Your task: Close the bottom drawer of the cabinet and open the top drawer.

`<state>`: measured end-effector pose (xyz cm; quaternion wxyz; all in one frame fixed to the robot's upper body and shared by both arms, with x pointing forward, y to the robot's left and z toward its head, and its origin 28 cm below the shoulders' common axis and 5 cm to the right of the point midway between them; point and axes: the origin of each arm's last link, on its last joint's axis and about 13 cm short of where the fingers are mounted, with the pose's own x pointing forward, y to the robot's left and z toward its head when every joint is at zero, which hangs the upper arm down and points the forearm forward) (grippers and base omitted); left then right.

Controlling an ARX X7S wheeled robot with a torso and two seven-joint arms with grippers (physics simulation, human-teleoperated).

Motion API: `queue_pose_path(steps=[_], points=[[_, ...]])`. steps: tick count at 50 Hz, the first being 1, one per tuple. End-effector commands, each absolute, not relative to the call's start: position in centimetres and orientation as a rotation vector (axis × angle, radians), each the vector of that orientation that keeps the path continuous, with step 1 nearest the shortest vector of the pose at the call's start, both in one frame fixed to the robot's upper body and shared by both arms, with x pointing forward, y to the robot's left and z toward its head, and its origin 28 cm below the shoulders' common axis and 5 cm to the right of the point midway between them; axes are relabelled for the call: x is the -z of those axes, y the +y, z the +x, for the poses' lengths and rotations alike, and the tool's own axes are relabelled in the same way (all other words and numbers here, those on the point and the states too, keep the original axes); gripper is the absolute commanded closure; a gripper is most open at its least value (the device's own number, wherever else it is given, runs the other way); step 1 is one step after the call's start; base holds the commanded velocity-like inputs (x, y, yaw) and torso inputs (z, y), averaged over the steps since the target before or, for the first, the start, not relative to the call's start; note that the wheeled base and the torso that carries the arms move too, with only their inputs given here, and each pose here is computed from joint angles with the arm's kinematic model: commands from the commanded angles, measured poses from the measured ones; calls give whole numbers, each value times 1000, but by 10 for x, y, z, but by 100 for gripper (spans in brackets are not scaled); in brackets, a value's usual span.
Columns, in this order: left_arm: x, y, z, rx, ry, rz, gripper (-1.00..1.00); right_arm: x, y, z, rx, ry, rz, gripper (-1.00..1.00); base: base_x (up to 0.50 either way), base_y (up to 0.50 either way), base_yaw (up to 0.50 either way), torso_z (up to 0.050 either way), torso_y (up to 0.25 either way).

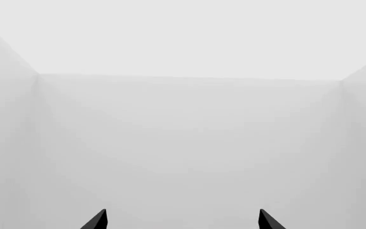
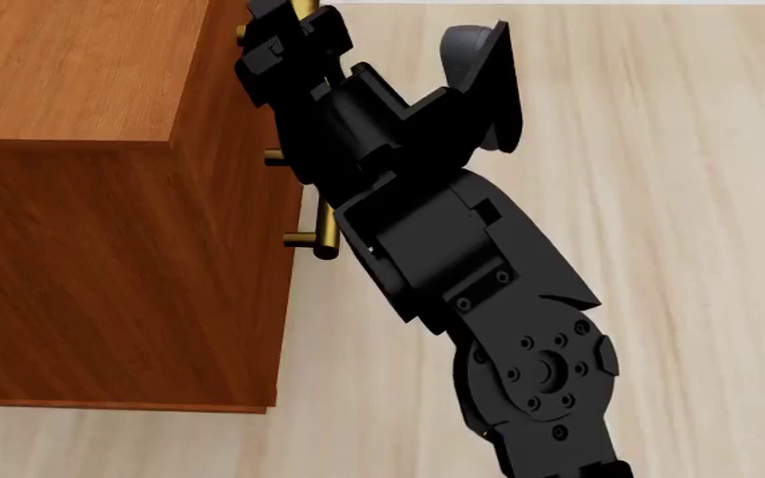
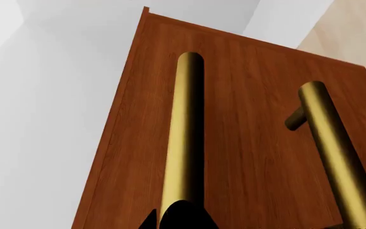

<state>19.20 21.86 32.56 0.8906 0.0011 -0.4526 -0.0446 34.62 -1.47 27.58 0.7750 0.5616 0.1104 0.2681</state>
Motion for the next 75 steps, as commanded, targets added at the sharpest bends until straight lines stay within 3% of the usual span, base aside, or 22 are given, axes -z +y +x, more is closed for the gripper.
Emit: queue_pose_path(steps=[1, 75], points=[[-326, 218, 191, 94, -943, 2, -100, -280, -13, 342, -612, 231, 1237, 100, -12, 0, 0, 0, 0], [-331, 212, 189, 117, -957, -9, -100, -301, -82, 327, -478, -2, 1341, 100, -1, 0, -1, 1, 3]])
